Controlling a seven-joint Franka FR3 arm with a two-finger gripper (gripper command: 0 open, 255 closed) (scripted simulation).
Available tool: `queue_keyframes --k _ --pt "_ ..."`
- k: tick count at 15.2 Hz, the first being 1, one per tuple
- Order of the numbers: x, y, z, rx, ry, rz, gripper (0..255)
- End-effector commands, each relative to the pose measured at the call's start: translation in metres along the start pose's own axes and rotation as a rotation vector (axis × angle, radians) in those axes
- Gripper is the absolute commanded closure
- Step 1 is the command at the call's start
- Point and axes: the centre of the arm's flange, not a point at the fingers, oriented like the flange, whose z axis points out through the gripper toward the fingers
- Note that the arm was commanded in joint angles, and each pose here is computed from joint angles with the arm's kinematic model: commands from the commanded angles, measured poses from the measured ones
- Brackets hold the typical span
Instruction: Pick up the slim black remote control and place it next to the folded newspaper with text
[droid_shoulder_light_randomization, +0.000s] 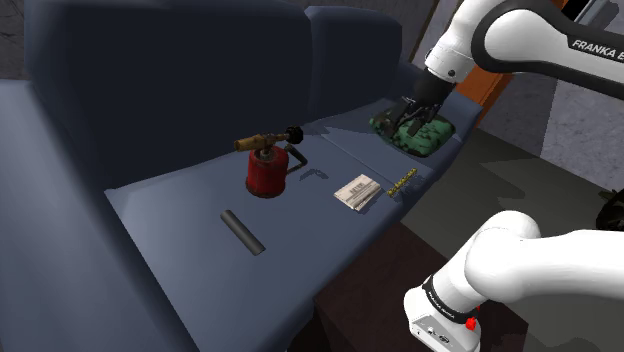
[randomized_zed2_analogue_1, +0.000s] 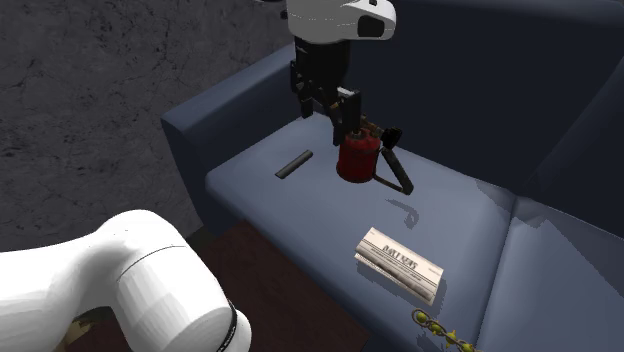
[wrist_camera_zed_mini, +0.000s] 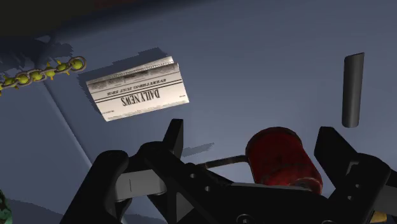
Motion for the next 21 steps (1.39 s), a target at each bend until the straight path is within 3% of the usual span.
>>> queue_keyframes --k 1,21 --pt "0.0 0.0 0.0 0.0 0.0 0.0 0" --pt "0.068 -0.157 0.204 0.005 -0.06 -0.096 0"
